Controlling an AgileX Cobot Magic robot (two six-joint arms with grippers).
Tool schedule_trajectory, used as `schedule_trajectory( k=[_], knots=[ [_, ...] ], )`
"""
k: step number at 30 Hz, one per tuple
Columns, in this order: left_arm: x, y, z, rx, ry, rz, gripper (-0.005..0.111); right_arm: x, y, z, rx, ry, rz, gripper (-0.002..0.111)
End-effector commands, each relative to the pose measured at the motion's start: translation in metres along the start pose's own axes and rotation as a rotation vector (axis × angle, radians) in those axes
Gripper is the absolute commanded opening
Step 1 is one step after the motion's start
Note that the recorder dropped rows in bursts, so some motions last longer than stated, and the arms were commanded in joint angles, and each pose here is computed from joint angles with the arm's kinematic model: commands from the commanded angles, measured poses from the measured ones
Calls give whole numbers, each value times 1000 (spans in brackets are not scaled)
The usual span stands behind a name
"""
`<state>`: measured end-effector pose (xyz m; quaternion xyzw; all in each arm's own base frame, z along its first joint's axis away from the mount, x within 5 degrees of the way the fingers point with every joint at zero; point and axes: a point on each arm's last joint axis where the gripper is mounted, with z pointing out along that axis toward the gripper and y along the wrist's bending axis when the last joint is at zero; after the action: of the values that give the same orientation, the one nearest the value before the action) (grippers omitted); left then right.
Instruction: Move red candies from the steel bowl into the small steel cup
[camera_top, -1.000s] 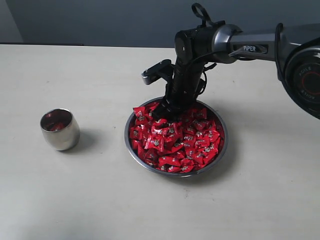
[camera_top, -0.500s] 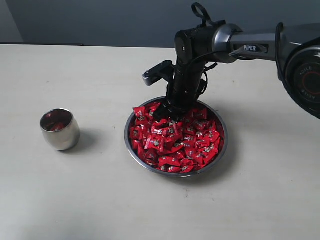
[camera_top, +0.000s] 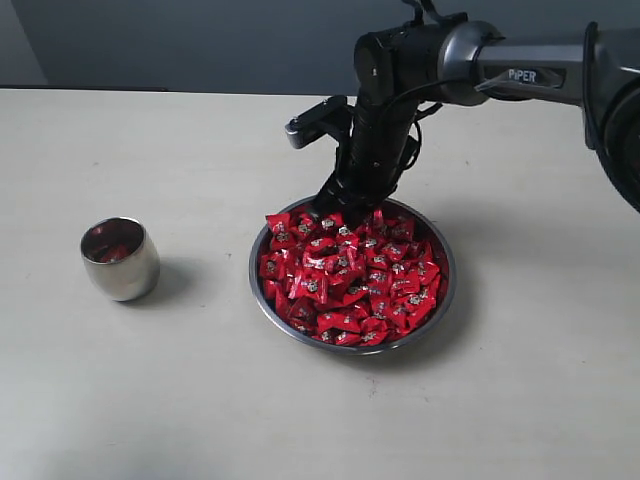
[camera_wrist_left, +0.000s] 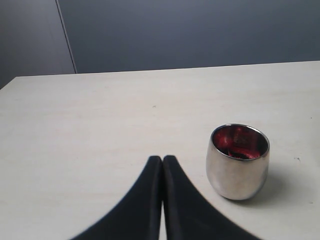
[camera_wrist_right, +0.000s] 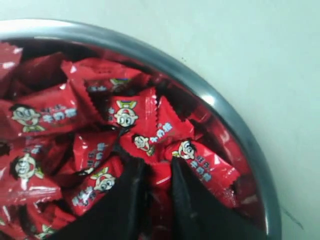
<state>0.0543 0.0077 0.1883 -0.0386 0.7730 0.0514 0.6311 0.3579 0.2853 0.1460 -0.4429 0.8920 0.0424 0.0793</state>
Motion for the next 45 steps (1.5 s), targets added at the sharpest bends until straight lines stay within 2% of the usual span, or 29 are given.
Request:
schedule_trajectory(
  k=[1, 15, 28, 39, 45],
  knots=[
    [1, 0, 0, 0, -2, -5, 0, -1, -2, -17, 19, -32, -3, 7],
    [1, 0, 0, 0, -2, -5, 0, -1, 0, -46, 23, -75, 24, 7],
    [1, 0, 0, 0, -2, -5, 0, -6, 11, -48, -81, -119, 88, 7],
    [1, 0, 0, 0, -2, -5, 0, -22, 46, -51, -118, -206, 2, 7],
    [1, 0, 0, 0, -2, -5, 0, -42, 57, -75, -154, -311, -11, 7]
  ],
)
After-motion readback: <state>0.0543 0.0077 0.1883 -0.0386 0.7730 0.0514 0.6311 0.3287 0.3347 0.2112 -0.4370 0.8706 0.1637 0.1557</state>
